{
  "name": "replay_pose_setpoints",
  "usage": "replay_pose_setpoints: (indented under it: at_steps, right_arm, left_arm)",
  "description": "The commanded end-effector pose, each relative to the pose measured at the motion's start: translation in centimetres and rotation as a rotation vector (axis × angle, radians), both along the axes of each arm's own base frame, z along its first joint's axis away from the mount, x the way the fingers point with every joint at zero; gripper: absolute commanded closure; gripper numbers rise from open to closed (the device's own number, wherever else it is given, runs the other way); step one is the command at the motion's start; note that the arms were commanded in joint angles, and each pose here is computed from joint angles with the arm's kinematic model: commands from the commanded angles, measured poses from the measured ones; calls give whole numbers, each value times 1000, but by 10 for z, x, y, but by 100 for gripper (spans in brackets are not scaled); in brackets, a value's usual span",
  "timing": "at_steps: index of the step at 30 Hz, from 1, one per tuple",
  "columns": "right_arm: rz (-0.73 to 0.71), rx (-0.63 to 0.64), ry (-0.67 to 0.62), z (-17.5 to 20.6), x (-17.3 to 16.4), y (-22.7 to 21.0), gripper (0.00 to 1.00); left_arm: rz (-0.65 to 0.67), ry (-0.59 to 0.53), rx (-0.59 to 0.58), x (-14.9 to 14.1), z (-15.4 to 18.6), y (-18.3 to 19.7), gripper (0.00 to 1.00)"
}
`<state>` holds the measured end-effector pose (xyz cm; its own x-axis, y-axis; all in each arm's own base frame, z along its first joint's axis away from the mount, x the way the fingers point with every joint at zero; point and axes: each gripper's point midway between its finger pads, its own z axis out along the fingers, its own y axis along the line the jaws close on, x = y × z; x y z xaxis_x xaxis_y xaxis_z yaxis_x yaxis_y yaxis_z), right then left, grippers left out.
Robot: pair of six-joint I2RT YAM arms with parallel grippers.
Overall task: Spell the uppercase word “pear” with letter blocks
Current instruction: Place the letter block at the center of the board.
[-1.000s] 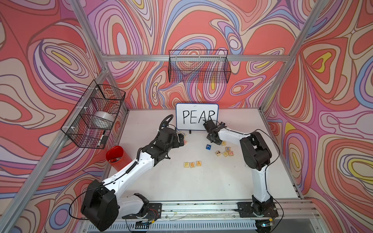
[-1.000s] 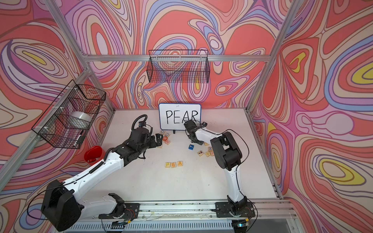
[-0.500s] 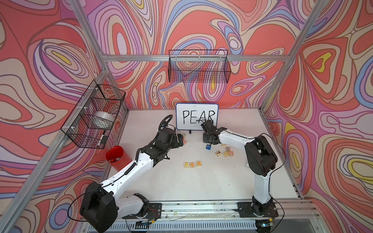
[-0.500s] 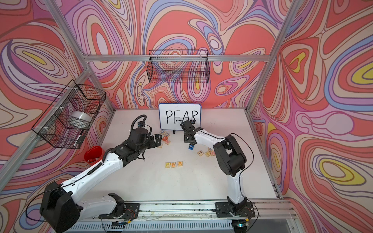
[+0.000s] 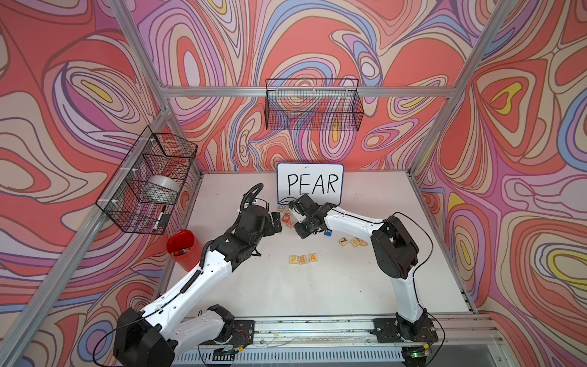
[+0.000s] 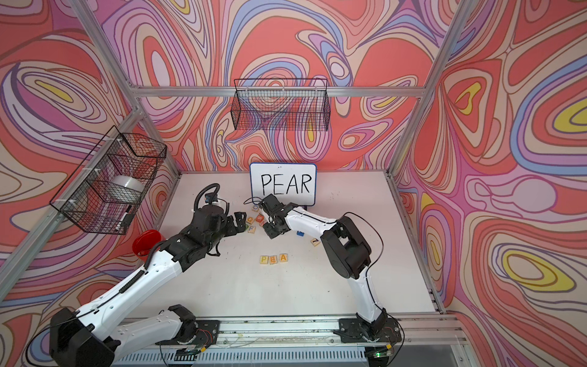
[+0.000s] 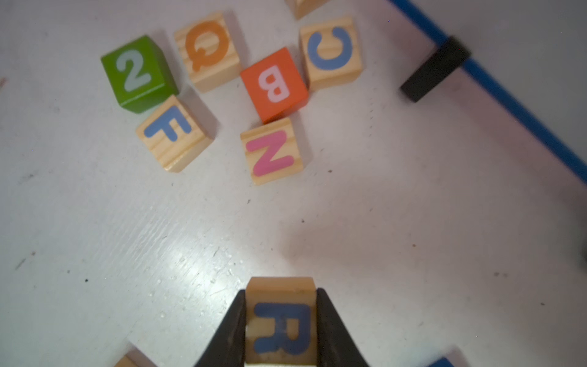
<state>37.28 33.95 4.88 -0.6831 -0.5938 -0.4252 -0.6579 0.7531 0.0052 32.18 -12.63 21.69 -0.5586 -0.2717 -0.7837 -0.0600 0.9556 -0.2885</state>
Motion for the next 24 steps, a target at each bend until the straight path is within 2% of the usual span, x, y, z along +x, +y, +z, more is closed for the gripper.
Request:
replay_pose_setpoints:
  at_steps: [1, 7, 13, 19, 24]
  right_arm:
    - [64, -39, 44, -11, -12, 0, 67]
    - [97, -109, 68, -30, -24, -4, 67]
    - [108, -155, 88, -41, -30, -15, 66]
    - [64, -198, 82, -46, -31, -27, 53]
    - [-19, -226, 40, -42, -23, -37, 51]
  left_arm:
    - [55, 39, 33, -9, -13, 16, 0]
    - [65, 30, 42, -12, -11, 21, 0]
    - [89, 2, 110, -12, 0, 32, 0]
    - [100, -16, 112, -13, 3, 35, 0]
    - [99, -12, 130, -12, 2, 36, 0]
